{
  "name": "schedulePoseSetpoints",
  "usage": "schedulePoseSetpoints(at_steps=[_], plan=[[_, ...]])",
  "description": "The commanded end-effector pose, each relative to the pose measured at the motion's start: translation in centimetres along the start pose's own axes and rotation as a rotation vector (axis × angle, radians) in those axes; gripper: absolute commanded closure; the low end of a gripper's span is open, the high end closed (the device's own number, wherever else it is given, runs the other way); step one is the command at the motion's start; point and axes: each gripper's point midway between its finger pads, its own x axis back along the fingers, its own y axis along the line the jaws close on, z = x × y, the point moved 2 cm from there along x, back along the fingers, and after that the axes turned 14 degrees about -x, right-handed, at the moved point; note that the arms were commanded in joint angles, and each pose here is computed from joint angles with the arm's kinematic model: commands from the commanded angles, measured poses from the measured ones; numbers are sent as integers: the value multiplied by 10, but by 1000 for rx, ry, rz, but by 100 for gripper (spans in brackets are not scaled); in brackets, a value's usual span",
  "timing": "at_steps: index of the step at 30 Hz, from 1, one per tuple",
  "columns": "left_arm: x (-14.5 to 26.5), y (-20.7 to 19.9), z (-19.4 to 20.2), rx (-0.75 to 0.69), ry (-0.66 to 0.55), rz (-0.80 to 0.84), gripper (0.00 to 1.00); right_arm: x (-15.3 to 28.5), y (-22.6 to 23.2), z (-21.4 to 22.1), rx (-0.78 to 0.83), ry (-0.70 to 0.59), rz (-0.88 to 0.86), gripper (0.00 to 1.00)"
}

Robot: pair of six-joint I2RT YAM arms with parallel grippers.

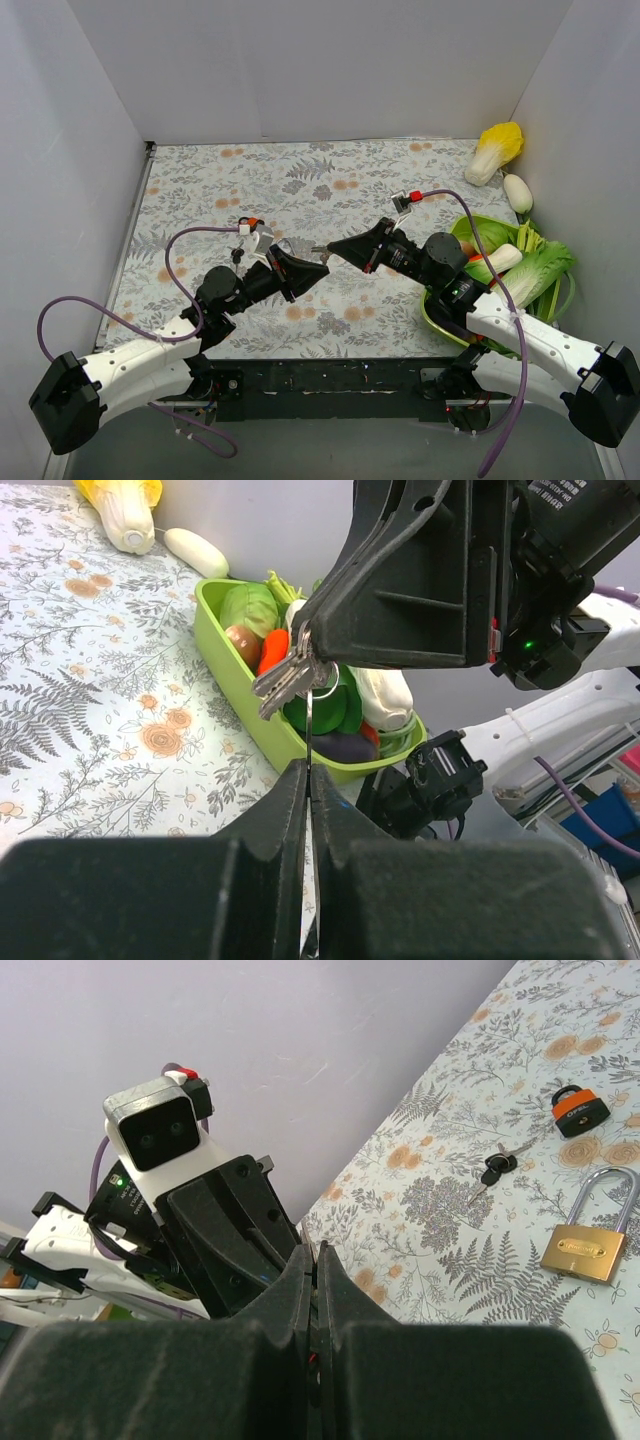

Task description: Unlock with the key

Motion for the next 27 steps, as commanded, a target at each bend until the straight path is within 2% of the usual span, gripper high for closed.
schedulePoseSetpoints(at_steps=[1, 7, 8, 9, 10, 11, 12, 13, 14, 15, 18, 22, 24, 26, 27], plan=[[3, 3, -1, -14, 2, -33, 100, 2, 16, -8, 17, -40, -49, 99], [1, 10, -13, -75, 61, -97, 100, 5, 3, -8, 34, -49, 20, 99], [2, 18, 0, -108, 140, -133, 100, 5, 2, -9, 42, -53, 32, 99], [1, 21, -1, -130, 170, -145, 100, 6, -5, -9, 41, -55, 72, 98], [-3, 20, -12, -165, 177, -150, 100, 7, -6, -10, 45, -59, 86, 95], [1, 28, -3, -211, 252, -173, 100, 9, -8, -11, 47, -64, 99, 90], [0, 32, 2, -238, 294, -183, 100, 11, -14, -11, 51, -68, 138, 77], [-4, 32, -7, -269, 303, -185, 100, 13, -14, -13, 56, -76, 145, 69], [1, 37, 3, -286, 376, -198, 100, 14, -15, -14, 59, -79, 160, 63], [1, 44, 8, -355, 423, -200, 100, 17, -14, -18, 71, -98, 169, 52], [6, 57, 12, -495, 511, -208, 100, 23, -22, -19, 78, -105, 233, 42], [5, 51, 24, -640, 570, -152, 100, 31, -20, -21, 107, -99, 268, 38], [5, 51, 29, -715, 585, -160, 100, 35, -22, -23, 116, -104, 298, 33], [7, 49, 34, -853, 613, -165, 100, 36, -15, -25, 122, -97, 290, 30], [11, 50, 40, -901, 635, -172, 100, 35, -12, -19, 116, -48, 274, 28]])
